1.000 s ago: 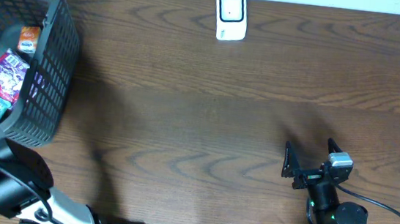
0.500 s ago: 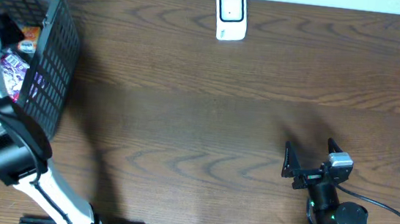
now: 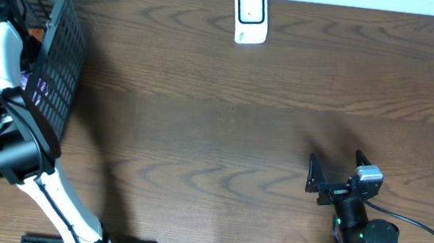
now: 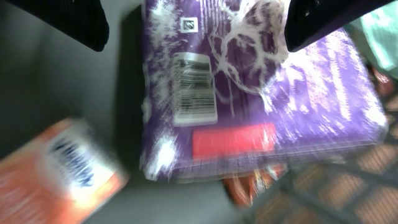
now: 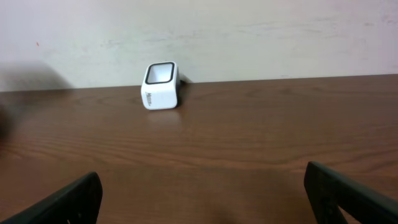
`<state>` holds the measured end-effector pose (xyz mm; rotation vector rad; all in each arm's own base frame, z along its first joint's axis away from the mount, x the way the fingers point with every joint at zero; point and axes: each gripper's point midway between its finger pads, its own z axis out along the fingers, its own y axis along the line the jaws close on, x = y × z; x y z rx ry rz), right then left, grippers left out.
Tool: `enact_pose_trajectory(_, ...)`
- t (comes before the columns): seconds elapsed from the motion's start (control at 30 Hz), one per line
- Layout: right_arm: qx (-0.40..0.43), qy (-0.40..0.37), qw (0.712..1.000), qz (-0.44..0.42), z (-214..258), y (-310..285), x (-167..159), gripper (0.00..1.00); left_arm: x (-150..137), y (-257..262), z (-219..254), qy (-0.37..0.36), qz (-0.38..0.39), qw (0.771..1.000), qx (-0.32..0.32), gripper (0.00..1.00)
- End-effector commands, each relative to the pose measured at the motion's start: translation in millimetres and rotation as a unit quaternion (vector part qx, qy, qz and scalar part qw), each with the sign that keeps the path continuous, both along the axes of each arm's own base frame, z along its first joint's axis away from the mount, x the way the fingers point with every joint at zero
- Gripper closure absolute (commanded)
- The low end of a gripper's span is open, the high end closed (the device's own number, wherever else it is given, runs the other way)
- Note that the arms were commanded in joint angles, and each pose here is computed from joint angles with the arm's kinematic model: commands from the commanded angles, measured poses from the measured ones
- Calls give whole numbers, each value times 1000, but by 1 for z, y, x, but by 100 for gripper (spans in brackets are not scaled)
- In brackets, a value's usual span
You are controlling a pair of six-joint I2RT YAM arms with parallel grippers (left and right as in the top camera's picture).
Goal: Scan the item barcode
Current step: 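Grasp the purple snack box in the basket with the left gripper, then carry the purple box to the white scanner, barcode facing it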
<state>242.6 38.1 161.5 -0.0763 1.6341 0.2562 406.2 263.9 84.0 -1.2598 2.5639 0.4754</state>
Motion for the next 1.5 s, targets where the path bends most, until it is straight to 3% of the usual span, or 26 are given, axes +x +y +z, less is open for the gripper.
enact_pose_trajectory(0.0,-6,-2,1000,-2,-1,-1,0,1,-11,-5,-29,36,18,999,-15,11)
enact_pose_trajectory(0.07,-6,-2,1000,-2,-1,-1,0,1,-15,-8,-40,53,16,998,-22,19)
enact_pose_trajectory(0.27,-6,-2,1000,-2,-1,-1,0,1,-19,-10,-44,64,16,997,-27,64)
enact_pose_trajectory(0.37,-6,-2,1000,-2,-1,-1,0,1,-19,-10,-35,58,16,998,-25,92)
enact_pose_trajectory(0.6,-7,-2,1000,-2,-1,-1,0,1,-15,-9,27,-2,16,1000,3,93)
enact_pose_trajectory(0.73,-6,-2,1000,-2,-1,-1,0,1,-15,-10,90,-73,15,997,34,93)
enact_pose_trajectory(1.03,-6,-2,1000,-2,-1,-1,0,1,-36,-35,236,-251,-3,963,97,93)
enact_pose_trajectory(1.17,-7,-2,1000,-2,-1,-1,0,1,-34,-82,288,-352,-72,932,48,93)
enact_pose_trajectory(1.3,-6,-2,1000,-2,-1,-1,0,1,-27,-168,327,-433,-201,877,-59,93)
enact_pose_trajectory(1.47,-7,-2,1000,-2,-1,-1,0,1,-28,-267,334,-431,-320,831,-149,92)
